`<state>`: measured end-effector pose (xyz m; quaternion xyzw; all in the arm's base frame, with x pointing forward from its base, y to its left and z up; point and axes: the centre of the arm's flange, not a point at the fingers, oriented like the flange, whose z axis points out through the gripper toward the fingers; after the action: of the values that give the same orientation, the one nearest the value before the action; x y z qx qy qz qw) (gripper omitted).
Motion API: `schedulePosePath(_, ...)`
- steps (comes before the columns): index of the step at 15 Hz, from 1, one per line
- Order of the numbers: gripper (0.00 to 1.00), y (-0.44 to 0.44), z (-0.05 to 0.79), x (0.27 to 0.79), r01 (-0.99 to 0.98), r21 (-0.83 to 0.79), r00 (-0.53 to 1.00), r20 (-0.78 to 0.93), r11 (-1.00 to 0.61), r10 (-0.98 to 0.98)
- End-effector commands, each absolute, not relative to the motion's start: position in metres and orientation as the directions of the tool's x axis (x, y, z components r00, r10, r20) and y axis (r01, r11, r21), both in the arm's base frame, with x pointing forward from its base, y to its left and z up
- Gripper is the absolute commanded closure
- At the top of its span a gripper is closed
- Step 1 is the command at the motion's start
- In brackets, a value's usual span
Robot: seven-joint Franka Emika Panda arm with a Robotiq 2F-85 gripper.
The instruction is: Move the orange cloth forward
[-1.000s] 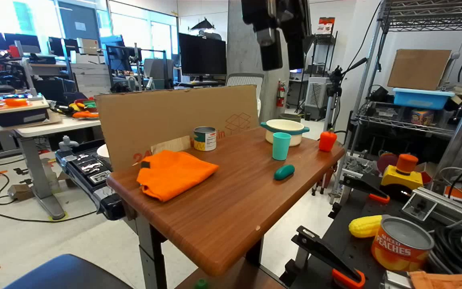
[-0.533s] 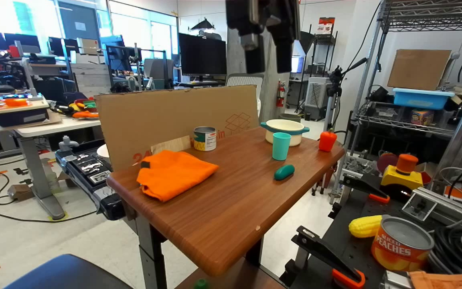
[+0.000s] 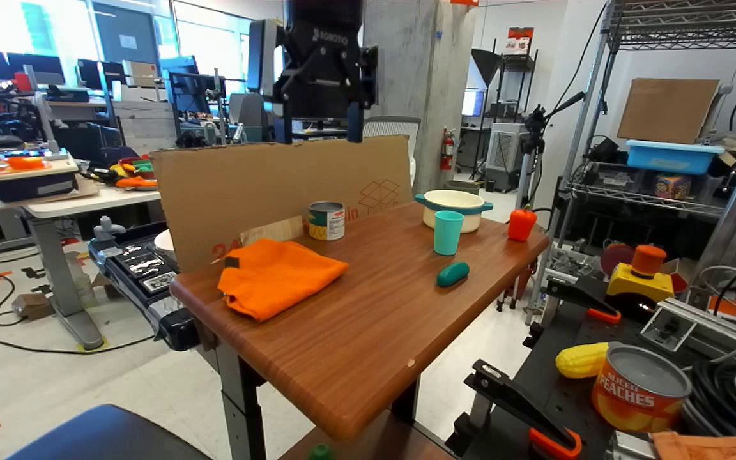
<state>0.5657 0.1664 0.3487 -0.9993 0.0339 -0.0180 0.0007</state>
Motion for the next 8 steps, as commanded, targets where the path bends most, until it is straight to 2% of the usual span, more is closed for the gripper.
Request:
schedulePosePath(1,0.0,0.17,0.32,0.633,-0.161,0.039,0.985,0.068,-0.986,-0.158)
schedulePosePath(8,0.0,0.194,0.248,0.673,-0.171,0.141,0.985,0.06,-0.975,-0.163)
